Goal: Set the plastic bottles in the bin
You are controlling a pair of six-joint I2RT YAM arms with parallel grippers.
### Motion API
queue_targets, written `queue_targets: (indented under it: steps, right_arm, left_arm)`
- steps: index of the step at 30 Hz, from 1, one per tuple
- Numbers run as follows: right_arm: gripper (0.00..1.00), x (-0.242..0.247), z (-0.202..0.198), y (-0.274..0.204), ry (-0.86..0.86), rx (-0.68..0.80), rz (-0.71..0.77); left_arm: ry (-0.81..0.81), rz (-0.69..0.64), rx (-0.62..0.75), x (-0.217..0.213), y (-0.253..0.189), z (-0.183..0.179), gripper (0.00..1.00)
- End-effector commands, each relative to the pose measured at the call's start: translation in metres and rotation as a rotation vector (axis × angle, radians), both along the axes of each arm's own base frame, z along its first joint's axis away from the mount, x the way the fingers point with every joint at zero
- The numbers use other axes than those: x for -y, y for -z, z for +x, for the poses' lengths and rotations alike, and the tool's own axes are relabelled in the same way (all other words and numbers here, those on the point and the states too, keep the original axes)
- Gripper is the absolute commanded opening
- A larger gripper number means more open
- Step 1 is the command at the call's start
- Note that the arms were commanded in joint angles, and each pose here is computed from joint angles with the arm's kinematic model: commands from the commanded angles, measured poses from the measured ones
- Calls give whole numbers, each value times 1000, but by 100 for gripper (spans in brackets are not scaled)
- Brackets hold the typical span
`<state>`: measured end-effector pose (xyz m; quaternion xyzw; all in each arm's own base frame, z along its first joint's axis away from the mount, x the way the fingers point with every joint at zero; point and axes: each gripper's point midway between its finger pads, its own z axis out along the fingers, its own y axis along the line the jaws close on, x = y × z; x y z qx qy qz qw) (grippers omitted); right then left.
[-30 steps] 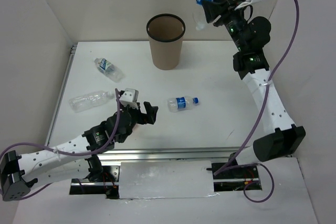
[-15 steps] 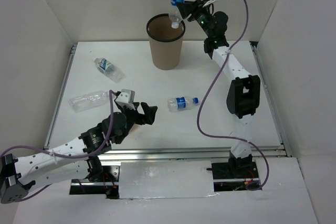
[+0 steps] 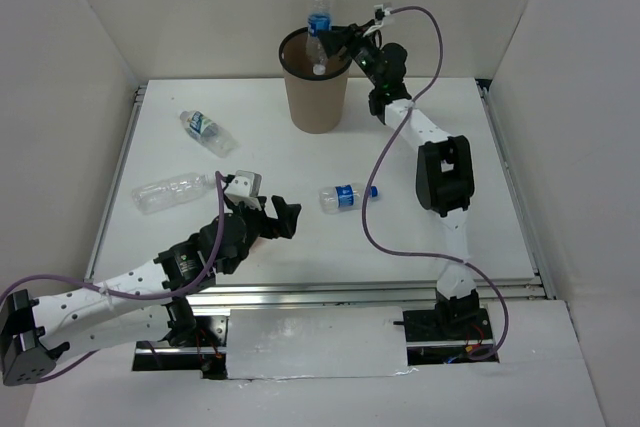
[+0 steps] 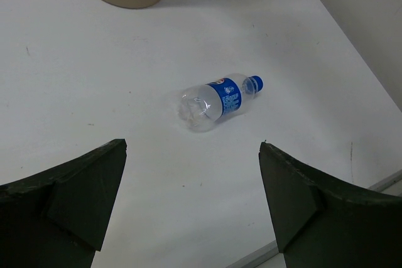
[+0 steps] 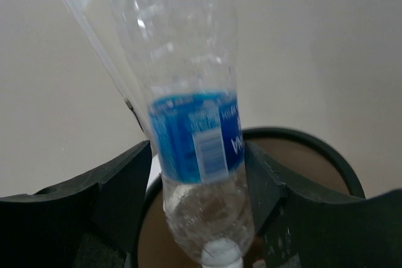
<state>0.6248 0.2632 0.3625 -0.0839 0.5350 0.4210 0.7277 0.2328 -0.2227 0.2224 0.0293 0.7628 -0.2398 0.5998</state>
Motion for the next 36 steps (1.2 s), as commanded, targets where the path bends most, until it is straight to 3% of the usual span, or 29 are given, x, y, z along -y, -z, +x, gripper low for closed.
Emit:
queue_targets:
  steps: [1,6,11,16,19,26,29,32,36]
  right_arm:
    - [69,7,-27,-50,23,115,-8]
    - [86,21,-55,-78,66,131,-35]
    - [90,40,-100,-115,100,145,1]
    - [90,74,-124,-109,218,-108,90]
    - [90,98,-141,-73,338,-403,203]
    - [89,117,-198,65,505,-1075,278]
    - [100,119,-223,108,543,-1262,265]
    - [100,113,-246,144,544,-1361,251]
    - [100,117,-271,182,571,-1412,375]
  left_arm:
    - [-10,-69,33,2,-21,1,99]
    - [-14,-62,24,4,-20,3,99]
    - [-35,-54,25,0,-17,4,99]
    - [-79,-31,20,-5,-12,9,99]
    - [-99,-14,14,-7,-10,11,99]
    - [-156,10,4,-14,-5,16,99]
    - [-145,-1,4,-13,-8,14,99]
    - [-146,-14,15,-17,-12,13,99]
    - [-178,-30,36,-27,-16,12,100]
